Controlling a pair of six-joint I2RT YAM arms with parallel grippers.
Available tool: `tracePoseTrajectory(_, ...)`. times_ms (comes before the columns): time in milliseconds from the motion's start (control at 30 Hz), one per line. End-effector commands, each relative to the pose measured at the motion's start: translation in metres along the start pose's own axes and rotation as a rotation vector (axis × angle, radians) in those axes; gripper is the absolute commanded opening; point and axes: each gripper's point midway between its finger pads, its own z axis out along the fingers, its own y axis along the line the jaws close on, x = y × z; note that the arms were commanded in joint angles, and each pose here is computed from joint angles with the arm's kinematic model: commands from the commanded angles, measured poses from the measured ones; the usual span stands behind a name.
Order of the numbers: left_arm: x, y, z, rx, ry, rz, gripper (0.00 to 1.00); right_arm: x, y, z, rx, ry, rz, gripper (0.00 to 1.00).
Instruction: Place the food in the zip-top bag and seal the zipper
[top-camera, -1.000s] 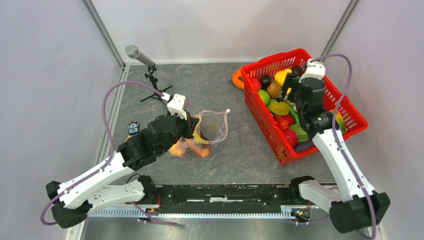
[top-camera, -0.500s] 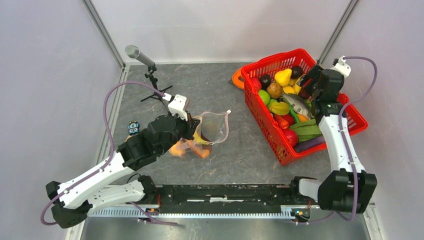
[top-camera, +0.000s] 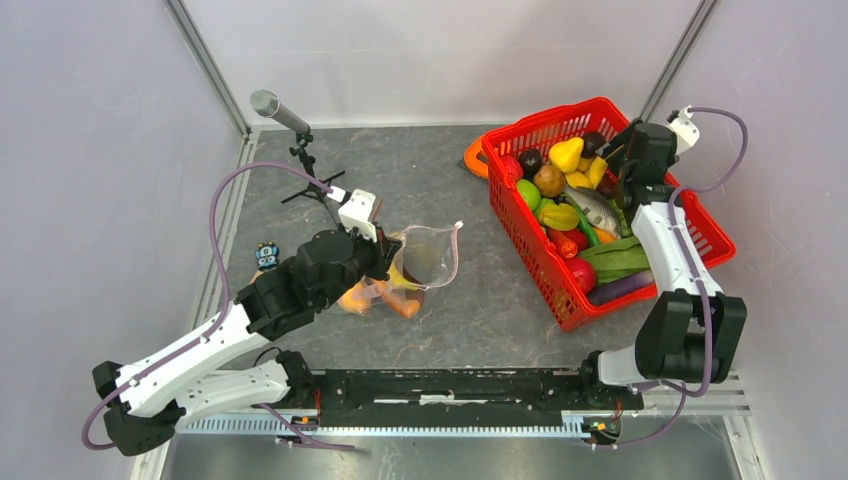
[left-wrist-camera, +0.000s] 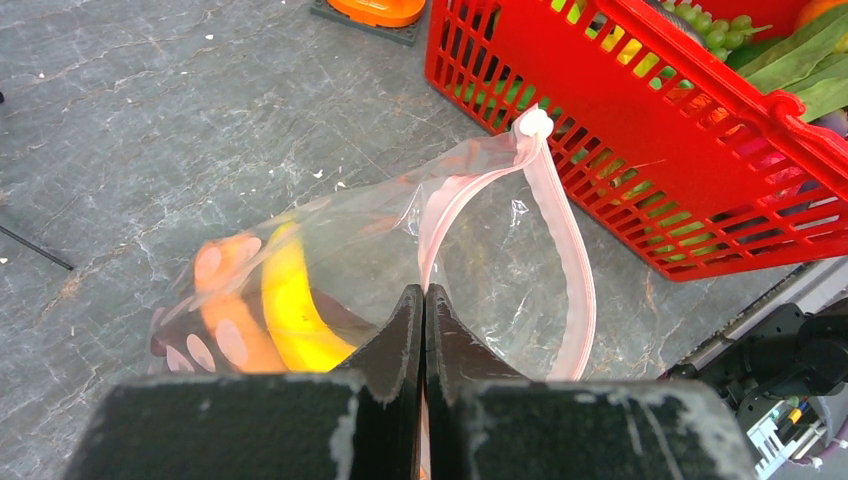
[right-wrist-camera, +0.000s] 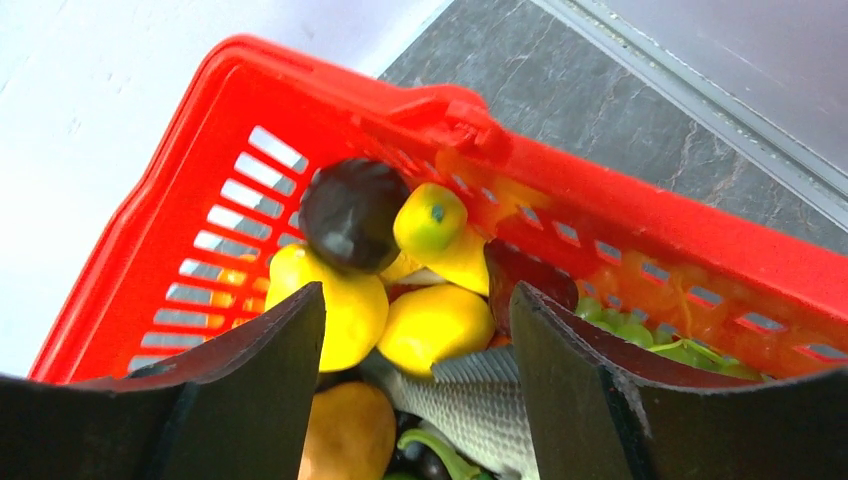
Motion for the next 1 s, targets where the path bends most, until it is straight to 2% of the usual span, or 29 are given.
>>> tracePoseTrajectory(0, -0.020, -0.006, -0.006, 0.031, -0.056, -0.014, 0.02, -0.031, -0.002, 0.011, 0.069, -0.129, 0.116, 0.70)
tracePoseTrajectory(267, -0.021, -0.004, -0.008, 0.023, -0.065, -0.016, 0.02, -0.030, 0.002, 0.032, 0.093, -0.137, 0.183, 0.66)
tracePoseTrajectory(333, -0.019, -0.002, -0.008, 0.017, -0.062, -0.014, 0.02, -0.028, 0.002, 0.037, 0.089, -0.142, 0.198, 0.62)
tracePoseTrajectory(467, -0.019, -0.001, -0.009, 0.013, -0.062, -0.014, 0.02, -0.028, 0.005, 0.042, 0.075, -0.159, 0.206, 0.59)
tracePoseTrajectory(500, -0.020, -0.001, -0.009, 0.015, -0.065, -0.015, 0.02, -0.028, 0.003, 0.043, 0.082, -0.162, 0.207, 0.58)
tracePoseTrajectory(567, -0.020, -0.001, -0.009, 0.015, -0.066, -0.016, 0.03, -0.029, -0.001, 0.043, 0.101, -0.169, 0.194, 0.48)
tracePoseTrajectory(600, -0.019, -0.001, -0.009, 0.014, -0.065, -0.015, 0.03, -0.029, -0.003, 0.043, 0.113, -0.175, 0.194, 0.48)
tracePoseTrajectory(667, -0.019, -0.001, -0.009, 0.015, -0.065, -0.015, 0.03, -0.028, -0.008, 0.044, 0.133, -0.186, 0.193, 0.55)
tracePoseTrajectory(767, -0.019, -0.003, -0.007, 0.021, -0.062, -0.016, 0.03, -0.025, -0.006, 0.047, 0.118, -0.180, 0.180, 0.54)
tracePoseTrajectory(967, -0.017, -0.004, -0.006, 0.025, -0.055, -0.018, 0.03, -0.017, -0.005, 0.055, 0.119, -0.146, 0.152, 0.45)
